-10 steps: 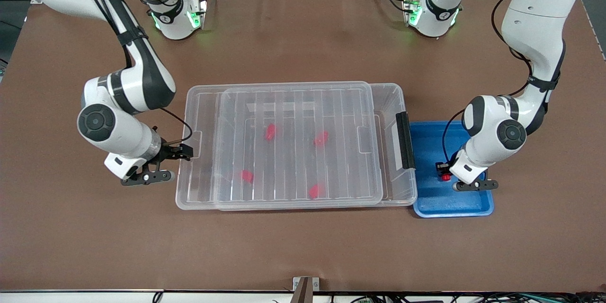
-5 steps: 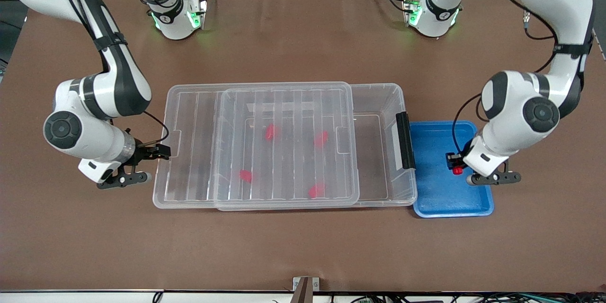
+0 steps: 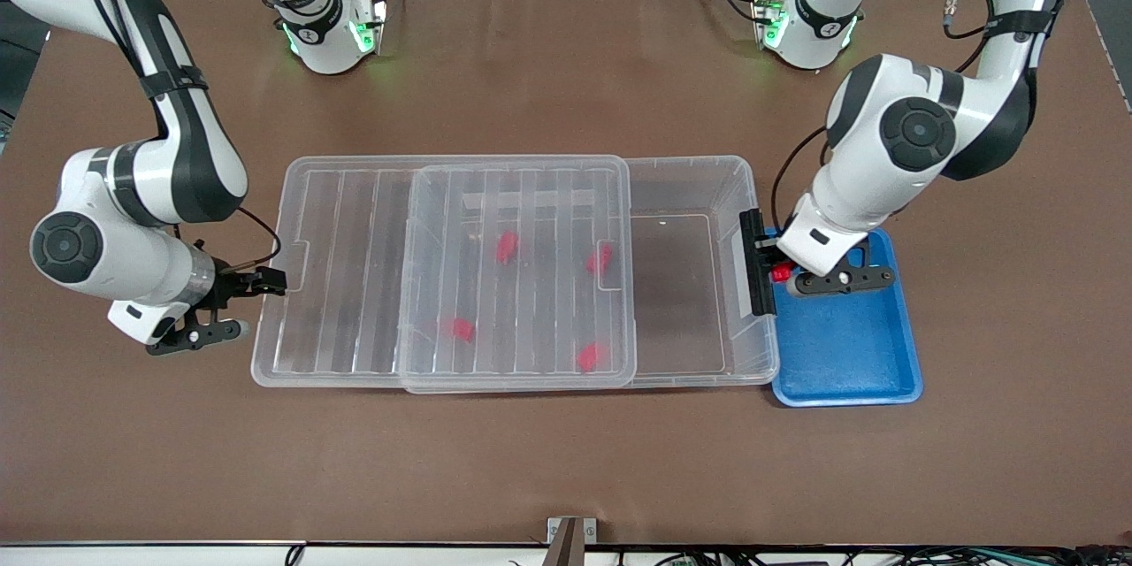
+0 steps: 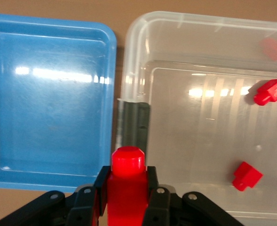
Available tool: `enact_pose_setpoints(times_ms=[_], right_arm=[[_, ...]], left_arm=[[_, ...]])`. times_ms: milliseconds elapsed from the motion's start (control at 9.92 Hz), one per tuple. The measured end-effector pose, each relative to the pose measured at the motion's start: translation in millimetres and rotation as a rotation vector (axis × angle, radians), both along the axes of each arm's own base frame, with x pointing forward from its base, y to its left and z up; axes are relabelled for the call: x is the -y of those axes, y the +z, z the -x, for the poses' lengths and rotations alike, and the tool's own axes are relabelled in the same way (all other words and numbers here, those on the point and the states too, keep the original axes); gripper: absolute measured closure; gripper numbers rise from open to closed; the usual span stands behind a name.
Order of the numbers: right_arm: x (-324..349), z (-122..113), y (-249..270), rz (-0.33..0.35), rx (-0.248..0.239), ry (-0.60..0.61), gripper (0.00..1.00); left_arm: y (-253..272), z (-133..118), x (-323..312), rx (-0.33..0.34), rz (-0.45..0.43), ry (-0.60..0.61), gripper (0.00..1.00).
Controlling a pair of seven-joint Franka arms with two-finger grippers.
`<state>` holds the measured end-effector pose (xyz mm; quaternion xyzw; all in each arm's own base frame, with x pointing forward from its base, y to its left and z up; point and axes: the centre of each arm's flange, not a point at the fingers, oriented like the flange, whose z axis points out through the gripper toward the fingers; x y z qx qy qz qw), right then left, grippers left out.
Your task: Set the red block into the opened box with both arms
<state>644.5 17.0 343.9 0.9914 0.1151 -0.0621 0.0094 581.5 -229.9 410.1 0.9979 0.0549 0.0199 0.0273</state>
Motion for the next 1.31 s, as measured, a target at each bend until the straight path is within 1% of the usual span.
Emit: enact_pose_setpoints(times_ms=[202,303,605,706,807,908,1008,1109,1210,1311], right_arm=[[14,0,5,0.004,-0.008,0.016,0.0],[16,0,5,0.004,-0.008,0.02,0.0],[16,-2,8,0.005,-0.003,0.02,0.0],[18,-4,19,0.006,-0.005,0.009,0.0],[19,-7,41,0.009,-0.024,-0.036,0.0],[20,-9,75,0.019,-0.026,-0.114,0.0],[18,-6,117,0.033,0.009,-0.205,0.0],[17,3,161,0.046,0.059,-0.285,0.0],[16,17,202,0.057,0.109,-0.348,0.0],[19,35,238,0.068,0.144,-0.403,0.0]], left_arm=[[-3,5,20,-0.013,0.013,0.06,0.65],[-12,6,30,-0.027,0.016,0.07,0.65],[-58,7,68,-0.048,0.044,0.078,0.65],[-80,9,78,-0.063,0.05,0.074,0.65],[-101,10,85,-0.079,0.053,0.068,0.65],[-120,12,90,-0.093,0.057,0.063,0.65],[-136,14,96,-0.105,0.06,0.056,0.65],[-151,18,102,-0.109,0.051,0.037,0.65],[-163,21,107,-0.109,0.034,0.012,0.65],[-173,23,110,-0.11,0.025,-0.002,0.65]])
